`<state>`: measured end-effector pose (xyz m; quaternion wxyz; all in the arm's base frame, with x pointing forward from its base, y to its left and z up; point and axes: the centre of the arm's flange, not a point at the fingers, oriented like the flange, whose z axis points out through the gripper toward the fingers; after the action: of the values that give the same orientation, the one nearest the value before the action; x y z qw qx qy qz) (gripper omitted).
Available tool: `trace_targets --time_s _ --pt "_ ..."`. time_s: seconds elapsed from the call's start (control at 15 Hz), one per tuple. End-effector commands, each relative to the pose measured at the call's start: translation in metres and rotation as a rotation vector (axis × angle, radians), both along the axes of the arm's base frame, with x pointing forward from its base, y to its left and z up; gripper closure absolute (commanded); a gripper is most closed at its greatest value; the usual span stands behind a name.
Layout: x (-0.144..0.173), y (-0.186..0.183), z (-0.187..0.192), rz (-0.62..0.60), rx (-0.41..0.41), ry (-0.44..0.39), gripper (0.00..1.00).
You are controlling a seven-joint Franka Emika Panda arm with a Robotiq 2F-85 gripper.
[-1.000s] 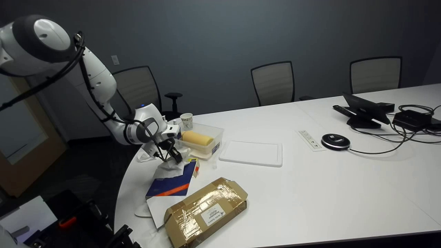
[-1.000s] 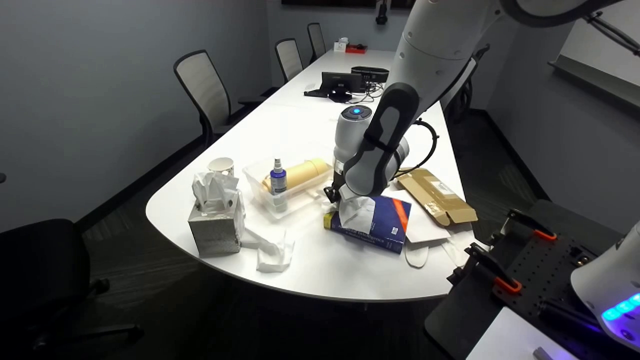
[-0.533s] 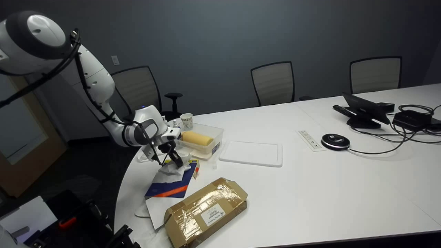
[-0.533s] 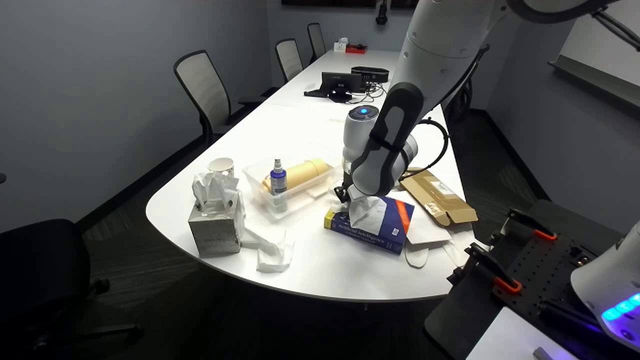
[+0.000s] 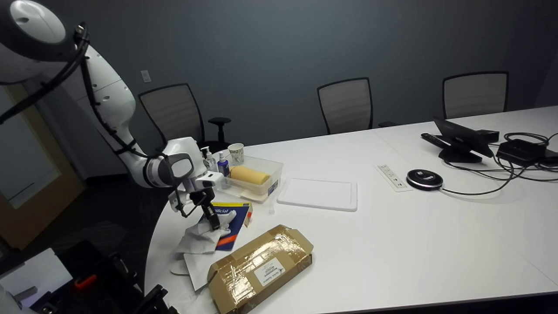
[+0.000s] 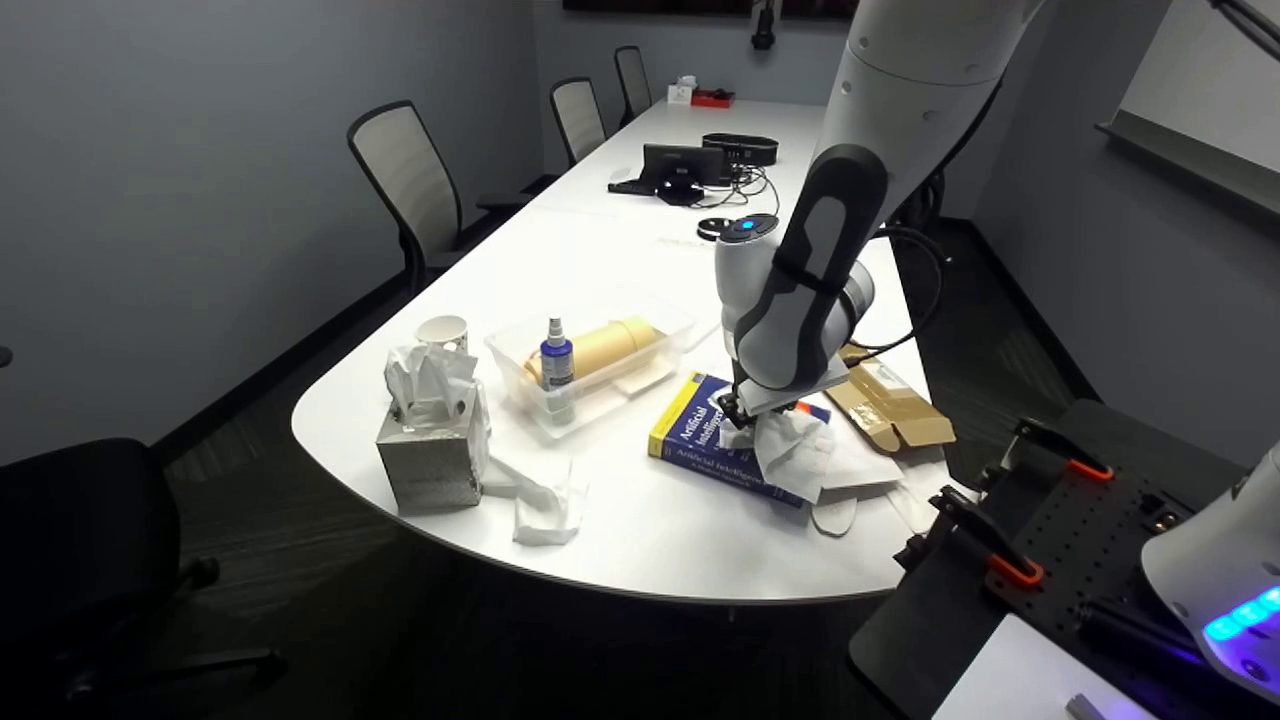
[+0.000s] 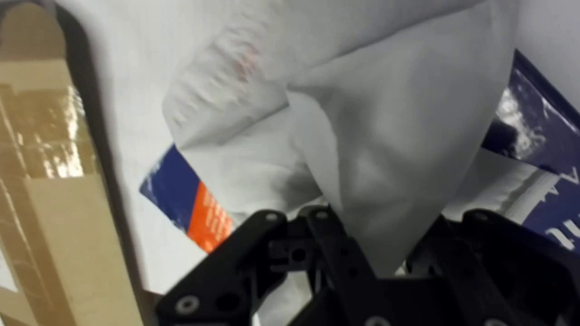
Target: Use the white napkin to wipe the blue book cover.
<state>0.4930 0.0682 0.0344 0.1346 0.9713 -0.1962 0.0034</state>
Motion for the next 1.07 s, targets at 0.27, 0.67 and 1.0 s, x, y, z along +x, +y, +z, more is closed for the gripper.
trace_targets --time_s 0.27,0.67,1.0 --pt "-0.048 -0.021 -0.003 -0.145 -0.050 0.119 0.97" --pt "-0.021 -0.004 -0.006 -0.100 -0.048 0.095 0.97" --pt "0.014 0.012 -0.004 -0.031 -0.040 0.062 0.97"
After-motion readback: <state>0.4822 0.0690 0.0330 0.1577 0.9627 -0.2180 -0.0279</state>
